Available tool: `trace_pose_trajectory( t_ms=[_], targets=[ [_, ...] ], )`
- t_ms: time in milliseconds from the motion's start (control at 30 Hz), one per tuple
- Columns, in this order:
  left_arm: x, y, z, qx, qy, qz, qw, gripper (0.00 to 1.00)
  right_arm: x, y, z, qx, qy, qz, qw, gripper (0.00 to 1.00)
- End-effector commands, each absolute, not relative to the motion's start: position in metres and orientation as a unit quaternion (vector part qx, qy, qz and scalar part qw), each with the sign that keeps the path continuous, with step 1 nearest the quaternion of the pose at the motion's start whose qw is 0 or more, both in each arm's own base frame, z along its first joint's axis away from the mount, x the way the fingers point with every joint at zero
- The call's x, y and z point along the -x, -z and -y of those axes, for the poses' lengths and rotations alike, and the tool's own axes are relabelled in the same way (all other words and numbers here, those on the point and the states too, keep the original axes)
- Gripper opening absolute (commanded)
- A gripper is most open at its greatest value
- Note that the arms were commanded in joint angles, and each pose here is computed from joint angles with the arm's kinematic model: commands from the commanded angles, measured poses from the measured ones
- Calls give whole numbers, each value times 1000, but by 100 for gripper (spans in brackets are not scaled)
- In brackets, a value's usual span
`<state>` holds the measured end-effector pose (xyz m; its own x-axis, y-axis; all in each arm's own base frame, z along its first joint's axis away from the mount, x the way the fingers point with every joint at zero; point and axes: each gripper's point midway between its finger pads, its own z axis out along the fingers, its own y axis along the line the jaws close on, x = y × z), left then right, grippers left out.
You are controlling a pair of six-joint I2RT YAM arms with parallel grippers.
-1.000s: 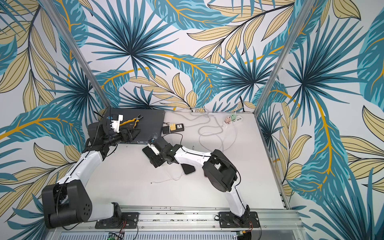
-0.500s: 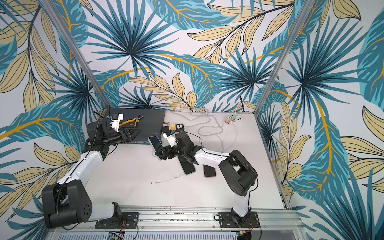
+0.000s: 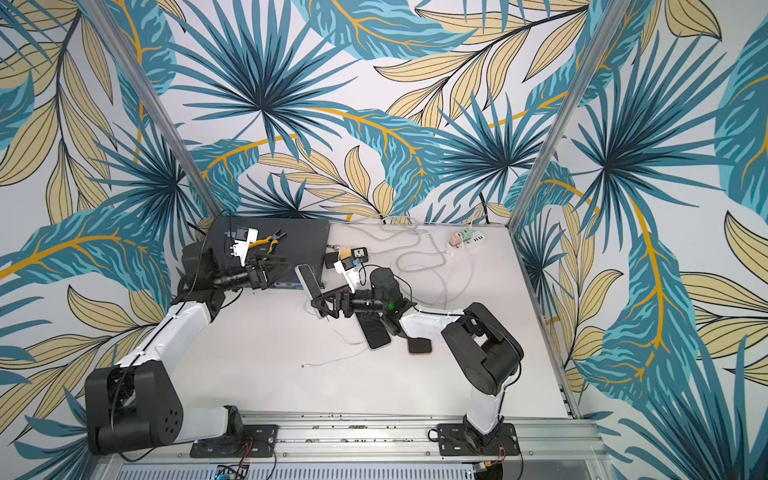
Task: Unplug the charging cable from the phone
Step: Pick up the phone at the center of the board.
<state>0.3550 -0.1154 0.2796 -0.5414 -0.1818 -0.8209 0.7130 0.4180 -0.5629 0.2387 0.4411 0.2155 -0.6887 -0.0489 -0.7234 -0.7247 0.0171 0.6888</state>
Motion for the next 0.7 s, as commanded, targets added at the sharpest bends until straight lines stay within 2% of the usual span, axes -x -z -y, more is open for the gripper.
trace_pose_trajectory(
  t_ms=[0, 667],
  targets=[
    [-341, -282, 128, -221, 530, -698, 427, 100, -223, -264, -434, 319, -683, -587, 296, 60],
    [-308, -285, 163, -277, 606, -657, 353, 100, -201, -271, -436, 346, -708, -541, 295, 60]
  ],
)
